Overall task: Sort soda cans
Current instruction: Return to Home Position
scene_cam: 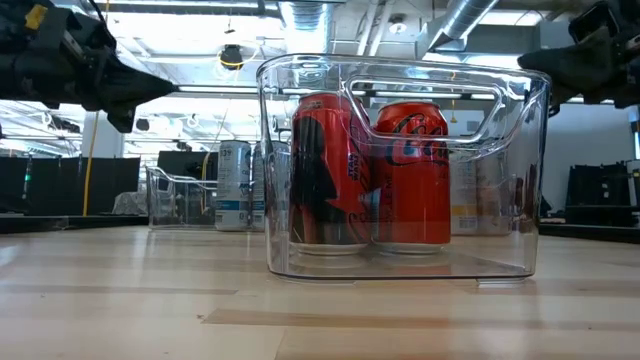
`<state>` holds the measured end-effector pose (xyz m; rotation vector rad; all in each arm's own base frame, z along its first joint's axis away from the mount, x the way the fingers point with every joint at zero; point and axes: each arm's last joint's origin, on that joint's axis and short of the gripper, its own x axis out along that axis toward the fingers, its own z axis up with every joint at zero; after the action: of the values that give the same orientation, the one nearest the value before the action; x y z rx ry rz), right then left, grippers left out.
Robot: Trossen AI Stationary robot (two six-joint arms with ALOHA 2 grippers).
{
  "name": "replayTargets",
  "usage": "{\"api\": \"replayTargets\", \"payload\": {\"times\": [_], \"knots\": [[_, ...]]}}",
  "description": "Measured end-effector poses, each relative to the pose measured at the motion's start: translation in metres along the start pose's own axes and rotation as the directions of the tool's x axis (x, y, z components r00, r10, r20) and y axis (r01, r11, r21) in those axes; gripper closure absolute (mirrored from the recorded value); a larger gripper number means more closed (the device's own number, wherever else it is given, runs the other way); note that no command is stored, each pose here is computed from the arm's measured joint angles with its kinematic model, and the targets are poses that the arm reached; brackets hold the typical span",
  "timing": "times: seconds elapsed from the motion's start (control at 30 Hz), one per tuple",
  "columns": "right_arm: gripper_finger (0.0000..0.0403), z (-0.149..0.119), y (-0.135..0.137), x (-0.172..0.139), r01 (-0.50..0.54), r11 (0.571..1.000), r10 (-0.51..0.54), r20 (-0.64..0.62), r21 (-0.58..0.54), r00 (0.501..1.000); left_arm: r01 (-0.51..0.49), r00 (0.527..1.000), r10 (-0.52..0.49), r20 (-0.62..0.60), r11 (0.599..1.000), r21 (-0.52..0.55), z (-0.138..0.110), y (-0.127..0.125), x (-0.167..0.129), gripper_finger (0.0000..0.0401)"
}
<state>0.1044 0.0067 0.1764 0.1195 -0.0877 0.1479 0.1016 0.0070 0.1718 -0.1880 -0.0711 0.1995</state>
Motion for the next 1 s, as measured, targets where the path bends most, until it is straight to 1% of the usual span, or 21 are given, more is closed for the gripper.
{"api": "replayTargets", "payload": {"times": [0.17,0.37,0.43,0.5,0.57,0.67,0.8,1.0], "knots": [[0.0394,-0.001,0.001,-0.002,-0.025,1.0,0.025,-0.007,0.0,1.0,0.039,0.999,-0.039,-0.019,0.999,-0.014,-0.002,-0.005,-0.001,0.0401],[0.0394,-0.001,0.001,-0.007,-0.032,0.999,0.032,-0.003,0.004,0.999,0.117,0.993,-0.117,-0.015,0.993,-0.011,-0.002,-0.013,-0.005,0.0401],[0.0394,-0.001,0.001,-0.008,-0.035,0.999,0.035,0.001,0.004,0.999,0.139,0.99,-0.138,-0.028,0.99,0.026,-0.003,-0.014,-0.007,0.0401],[0.0394,-0.002,0.002,-0.008,-0.041,0.999,0.041,-0.006,-0.016,0.999,0.181,0.983,-0.18,-0.022,0.981,0.074,-0.002,-0.015,-0.009,0.0401],[0.0395,-0.002,0.001,-0.008,-0.033,0.999,0.033,-0.013,-0.022,0.999,0.195,0.981,-0.194,-0.029,0.976,0.093,-0.003,-0.016,-0.009,0.0401],[0.0395,-0.003,-0.001,-0.008,-0.013,1.0,0.013,-0.02,0.007,1.0,0.186,0.982,-0.182,-0.046,0.976,0.111,-0.004,-0.015,-0.007,0.0401],[0.0395,-0.005,-0.002,-0.008,-0.026,0.999,0.027,-0.043,0.029,0.999,0.177,0.984,-0.171,-0.058,0.976,0.129,-0.005,-0.013,-0.006,0.0401],[0.0395,-0.006,-0.003,-0.008,-0.02,0.999,0.021,-0.052,0.031,0.998,0.181,0.982,-0.173,-0.072,0.977,0.115,-0.006,-0.012,-0.005,0.0401]]}}
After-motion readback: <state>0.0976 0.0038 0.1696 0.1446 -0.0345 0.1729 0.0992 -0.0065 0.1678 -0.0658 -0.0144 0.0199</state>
